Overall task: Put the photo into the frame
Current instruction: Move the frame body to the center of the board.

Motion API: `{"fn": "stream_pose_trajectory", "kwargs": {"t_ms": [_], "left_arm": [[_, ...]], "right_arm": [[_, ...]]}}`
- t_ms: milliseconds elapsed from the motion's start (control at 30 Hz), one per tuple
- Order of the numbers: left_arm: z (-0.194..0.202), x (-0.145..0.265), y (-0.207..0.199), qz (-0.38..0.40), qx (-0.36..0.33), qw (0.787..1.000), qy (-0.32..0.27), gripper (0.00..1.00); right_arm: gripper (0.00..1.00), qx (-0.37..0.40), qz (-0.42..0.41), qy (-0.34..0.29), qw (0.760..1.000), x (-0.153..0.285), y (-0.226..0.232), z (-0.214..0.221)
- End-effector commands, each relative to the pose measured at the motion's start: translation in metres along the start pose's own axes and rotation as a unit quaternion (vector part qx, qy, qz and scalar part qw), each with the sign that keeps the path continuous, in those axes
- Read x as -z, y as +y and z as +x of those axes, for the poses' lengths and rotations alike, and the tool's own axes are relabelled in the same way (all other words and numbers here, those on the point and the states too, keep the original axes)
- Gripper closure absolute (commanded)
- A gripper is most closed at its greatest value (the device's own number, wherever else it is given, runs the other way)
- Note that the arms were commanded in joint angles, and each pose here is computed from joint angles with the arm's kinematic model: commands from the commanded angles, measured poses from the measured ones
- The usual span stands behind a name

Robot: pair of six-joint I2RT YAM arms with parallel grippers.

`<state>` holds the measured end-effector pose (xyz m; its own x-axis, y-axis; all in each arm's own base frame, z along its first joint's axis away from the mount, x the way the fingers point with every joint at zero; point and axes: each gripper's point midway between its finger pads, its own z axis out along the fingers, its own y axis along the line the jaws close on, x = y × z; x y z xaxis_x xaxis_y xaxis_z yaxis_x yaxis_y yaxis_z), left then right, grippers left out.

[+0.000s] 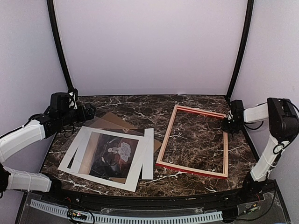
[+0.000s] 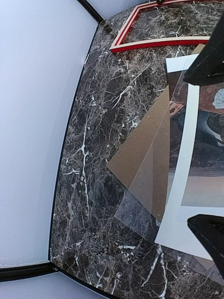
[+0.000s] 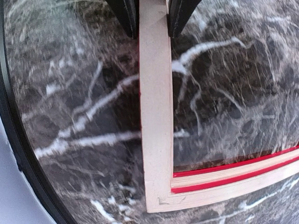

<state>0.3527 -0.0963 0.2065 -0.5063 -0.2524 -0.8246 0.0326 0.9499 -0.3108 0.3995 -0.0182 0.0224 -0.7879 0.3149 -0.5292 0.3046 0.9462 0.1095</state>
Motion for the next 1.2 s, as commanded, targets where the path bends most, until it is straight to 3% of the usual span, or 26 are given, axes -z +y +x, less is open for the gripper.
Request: {"fn": "stream_pose_trajectory", "kwargs": {"t_ms": [0,833,1033,1167], "left_arm": [[0.004,0.002,-0.001,0.0,0.001,1.0,0.008,0.01],[0.058,-0.03,0.038,-0.099,-0.015,0.991,0.092,0.01],[0.074,-0.025,0.043,-0.106,-0.005,0.987,0.117,0.01],[0.084,-0.017,0.049,-0.116,0.002,0.984,0.134,0.01]], "right_arm": [[0.85,0.003,0.011,-0.011,1.0,-0.011,0.006,-0.02],[0.87,0.193,-0.063,0.033,0.979,-0.03,0.059,-0.014],[0.77,0.212,-0.084,0.047,0.972,-0.029,0.078,0.005],[0.56,0.213,-0.051,0.035,0.975,-0.022,0.076,0.002]]}}
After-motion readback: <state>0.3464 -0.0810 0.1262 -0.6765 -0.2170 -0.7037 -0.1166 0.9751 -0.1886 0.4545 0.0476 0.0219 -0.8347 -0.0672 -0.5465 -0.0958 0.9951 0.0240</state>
